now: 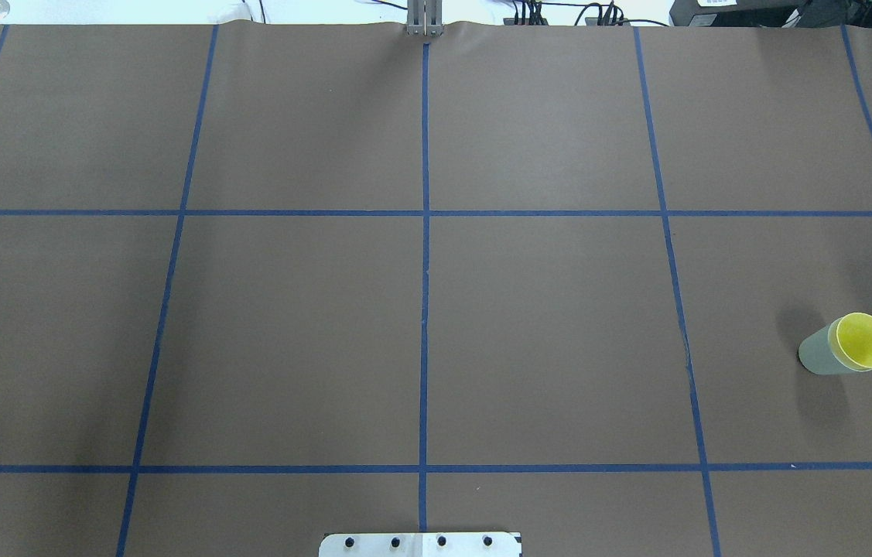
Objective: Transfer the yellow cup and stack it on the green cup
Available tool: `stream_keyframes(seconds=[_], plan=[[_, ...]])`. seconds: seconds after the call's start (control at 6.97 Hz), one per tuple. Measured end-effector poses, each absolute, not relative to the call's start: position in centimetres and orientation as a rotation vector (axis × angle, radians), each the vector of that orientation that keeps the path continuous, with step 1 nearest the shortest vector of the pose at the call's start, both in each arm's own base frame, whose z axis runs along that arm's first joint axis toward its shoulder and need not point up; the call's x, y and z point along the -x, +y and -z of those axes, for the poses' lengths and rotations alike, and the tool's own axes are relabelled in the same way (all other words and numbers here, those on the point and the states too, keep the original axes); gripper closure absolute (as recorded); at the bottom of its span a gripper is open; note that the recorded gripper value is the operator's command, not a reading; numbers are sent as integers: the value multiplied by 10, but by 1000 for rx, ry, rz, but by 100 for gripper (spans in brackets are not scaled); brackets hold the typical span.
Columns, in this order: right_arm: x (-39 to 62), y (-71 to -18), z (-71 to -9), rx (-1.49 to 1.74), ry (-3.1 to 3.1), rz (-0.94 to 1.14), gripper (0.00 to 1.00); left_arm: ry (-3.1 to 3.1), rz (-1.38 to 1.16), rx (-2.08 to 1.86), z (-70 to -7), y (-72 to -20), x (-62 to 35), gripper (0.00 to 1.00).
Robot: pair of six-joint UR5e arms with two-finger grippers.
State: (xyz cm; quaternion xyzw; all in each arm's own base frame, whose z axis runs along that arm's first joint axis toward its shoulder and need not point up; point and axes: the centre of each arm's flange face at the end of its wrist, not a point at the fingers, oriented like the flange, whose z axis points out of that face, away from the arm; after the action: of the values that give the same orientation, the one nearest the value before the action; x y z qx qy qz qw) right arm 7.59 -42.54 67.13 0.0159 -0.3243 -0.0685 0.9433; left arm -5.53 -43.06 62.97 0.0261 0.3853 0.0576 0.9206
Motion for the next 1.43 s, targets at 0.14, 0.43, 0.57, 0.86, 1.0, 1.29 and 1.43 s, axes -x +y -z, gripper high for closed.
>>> stream_keyframes(seconds=[0.14,0.43,0.57,0.86,1.0,1.29,1.43], plan=[[-76,-425,-672,-31,-661,139,0,788,-118,-53,-630,-430,55,0],[-76,-423,-673,-27,-662,138,0,757,-119,-54,-631,-431,58,0],[-76,-422,-674,-27,-662,137,0,746,-119,-54,-632,-432,58,0],[-76,-422,-674,-26,-662,137,0,738,-118,-54,-632,-431,59,0],[-76,-422,-674,-26,-662,137,0,737,-119,-54,-632,-432,59,0],[-75,-422,-673,-27,-663,138,0,736,-120,-59,-629,-432,59,0],[-75,-422,-673,-27,-664,139,0,736,-120,-61,-628,-432,59,0]])
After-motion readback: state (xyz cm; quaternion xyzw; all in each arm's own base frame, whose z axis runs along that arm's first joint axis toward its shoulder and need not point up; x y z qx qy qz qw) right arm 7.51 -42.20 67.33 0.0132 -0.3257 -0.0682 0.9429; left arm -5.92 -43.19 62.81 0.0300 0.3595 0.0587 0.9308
